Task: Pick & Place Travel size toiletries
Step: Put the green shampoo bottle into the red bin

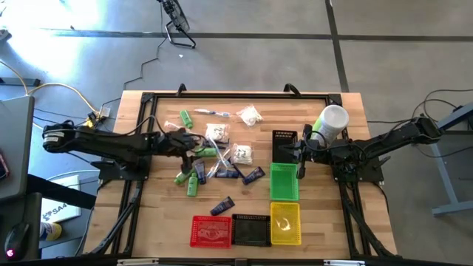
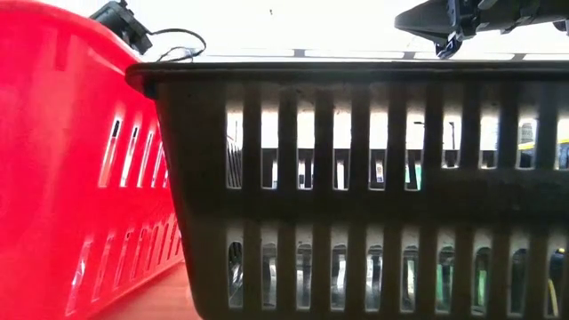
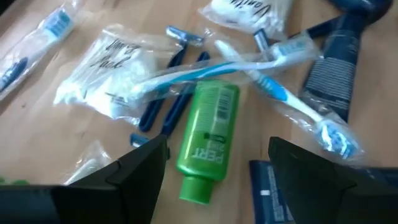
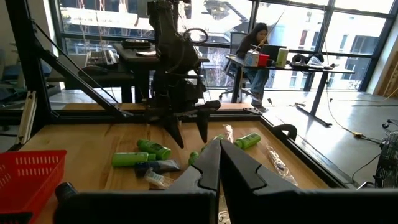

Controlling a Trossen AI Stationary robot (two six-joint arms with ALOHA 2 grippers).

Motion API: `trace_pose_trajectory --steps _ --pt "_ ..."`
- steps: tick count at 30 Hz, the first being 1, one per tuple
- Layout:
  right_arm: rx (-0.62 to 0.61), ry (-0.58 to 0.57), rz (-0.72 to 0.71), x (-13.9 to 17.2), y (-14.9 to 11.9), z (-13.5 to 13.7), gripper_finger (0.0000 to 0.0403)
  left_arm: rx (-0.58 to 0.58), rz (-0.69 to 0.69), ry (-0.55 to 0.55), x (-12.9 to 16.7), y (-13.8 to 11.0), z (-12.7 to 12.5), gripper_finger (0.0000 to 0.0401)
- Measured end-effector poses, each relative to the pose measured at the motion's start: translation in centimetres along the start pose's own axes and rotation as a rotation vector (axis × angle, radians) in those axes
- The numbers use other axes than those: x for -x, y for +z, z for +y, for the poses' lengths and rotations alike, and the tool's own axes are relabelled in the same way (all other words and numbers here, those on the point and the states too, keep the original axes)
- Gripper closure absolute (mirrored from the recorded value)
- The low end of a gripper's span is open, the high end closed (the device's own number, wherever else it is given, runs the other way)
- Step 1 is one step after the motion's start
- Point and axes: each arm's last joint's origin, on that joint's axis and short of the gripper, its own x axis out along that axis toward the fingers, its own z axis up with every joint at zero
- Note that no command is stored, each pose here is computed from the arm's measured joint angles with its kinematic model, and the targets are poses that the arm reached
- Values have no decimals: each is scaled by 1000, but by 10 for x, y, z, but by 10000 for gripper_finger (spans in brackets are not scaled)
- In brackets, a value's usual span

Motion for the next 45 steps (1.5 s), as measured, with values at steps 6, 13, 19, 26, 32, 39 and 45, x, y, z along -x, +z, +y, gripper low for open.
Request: trace_pose_trajectory --steps 6,13,19,26,32,39,45 --pt "2 0 5 0 0 0 400 -26 -10 -22 -18 1 -1 125" --pt "3 0 6 0 -1 0 400 -61 -13 -25 -39 -1 -3 125" --pt "3 0 7 0 -1 0 400 -73 37 -23 -53 0 -5 125" --pt "3 1 7 0 -1 0 400 -93 74 -21 -69 8 -7 125" --pt "3 1 7 0 -1 0 400 -96 135 -4 -76 5 -7 125" --pt "3 1 7 0 -1 0 400 -95 172 -12 -76 2 -7 125" --pt "3 1 7 0 -1 0 400 -98 187 -21 -76 0 -7 125"
